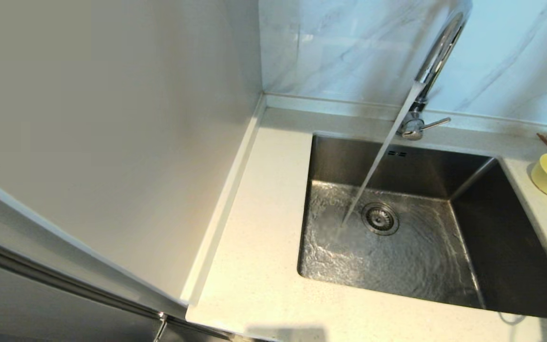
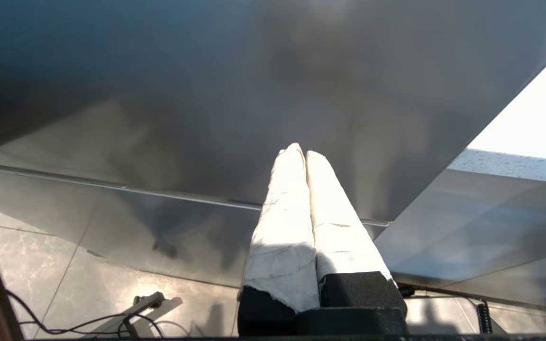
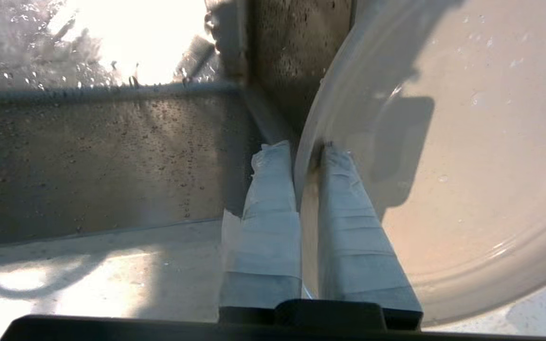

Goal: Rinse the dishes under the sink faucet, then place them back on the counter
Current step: Pick up the plate

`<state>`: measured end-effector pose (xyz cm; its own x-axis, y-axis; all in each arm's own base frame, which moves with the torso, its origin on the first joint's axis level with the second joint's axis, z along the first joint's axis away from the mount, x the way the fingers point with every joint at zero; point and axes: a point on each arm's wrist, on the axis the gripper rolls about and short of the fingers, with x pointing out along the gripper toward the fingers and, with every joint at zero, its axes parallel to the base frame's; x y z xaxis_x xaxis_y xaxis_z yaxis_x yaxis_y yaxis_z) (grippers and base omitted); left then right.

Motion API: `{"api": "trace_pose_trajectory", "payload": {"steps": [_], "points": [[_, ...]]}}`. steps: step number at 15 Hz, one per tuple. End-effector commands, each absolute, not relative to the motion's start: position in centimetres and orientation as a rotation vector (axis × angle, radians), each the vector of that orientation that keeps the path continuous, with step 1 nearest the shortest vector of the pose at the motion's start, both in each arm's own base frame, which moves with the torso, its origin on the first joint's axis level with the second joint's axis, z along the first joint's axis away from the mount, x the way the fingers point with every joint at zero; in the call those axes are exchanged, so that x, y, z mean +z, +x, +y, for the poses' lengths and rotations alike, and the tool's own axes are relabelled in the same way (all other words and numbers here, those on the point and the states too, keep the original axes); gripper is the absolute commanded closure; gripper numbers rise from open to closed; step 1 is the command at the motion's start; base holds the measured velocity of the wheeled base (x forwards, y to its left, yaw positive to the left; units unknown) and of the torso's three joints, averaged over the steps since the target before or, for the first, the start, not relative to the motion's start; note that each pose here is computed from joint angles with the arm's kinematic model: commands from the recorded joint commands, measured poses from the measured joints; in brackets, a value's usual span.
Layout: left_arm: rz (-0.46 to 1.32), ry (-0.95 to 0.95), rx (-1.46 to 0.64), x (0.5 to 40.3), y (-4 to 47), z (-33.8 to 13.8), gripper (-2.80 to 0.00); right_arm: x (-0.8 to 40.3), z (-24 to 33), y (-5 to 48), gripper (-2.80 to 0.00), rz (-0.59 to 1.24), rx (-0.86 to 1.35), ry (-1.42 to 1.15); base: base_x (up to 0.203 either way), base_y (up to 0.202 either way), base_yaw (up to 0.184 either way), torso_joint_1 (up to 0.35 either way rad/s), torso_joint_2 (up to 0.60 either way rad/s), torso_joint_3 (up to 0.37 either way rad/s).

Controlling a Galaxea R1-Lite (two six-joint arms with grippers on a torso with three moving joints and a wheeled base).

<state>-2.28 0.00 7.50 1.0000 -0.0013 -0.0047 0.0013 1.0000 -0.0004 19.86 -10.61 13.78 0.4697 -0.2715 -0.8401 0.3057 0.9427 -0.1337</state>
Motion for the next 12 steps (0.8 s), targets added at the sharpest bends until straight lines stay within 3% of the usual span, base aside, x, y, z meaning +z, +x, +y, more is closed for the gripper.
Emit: {"api": "trace_pose_trajectory", "payload": {"steps": [1, 7, 12], "points": [[0.005, 0.0, -0.002, 7.5, -2.3, 0.0, 0.0, 13.8, -10.5, 19.7, 0.0, 1.023, -0.348, 0.038, 0.0, 0.0, 0.0, 0.0, 0.0, 0.0], [0.005, 0.0, -0.002, 7.5, -2.3, 0.0, 0.0, 14.2, -9.4, 18.0, 0.0, 1.01, -0.316, 0.003, 0.0, 0.0, 0.0, 0.0, 0.0, 0.0], [0.005, 0.0, -0.002, 7.5, -2.3, 0.0, 0.0, 14.8, -7.1, 15.7, 0.0, 0.939, -0.15, -0.101, 0.0, 0.0, 0.0, 0.0, 0.0, 0.0]]}}
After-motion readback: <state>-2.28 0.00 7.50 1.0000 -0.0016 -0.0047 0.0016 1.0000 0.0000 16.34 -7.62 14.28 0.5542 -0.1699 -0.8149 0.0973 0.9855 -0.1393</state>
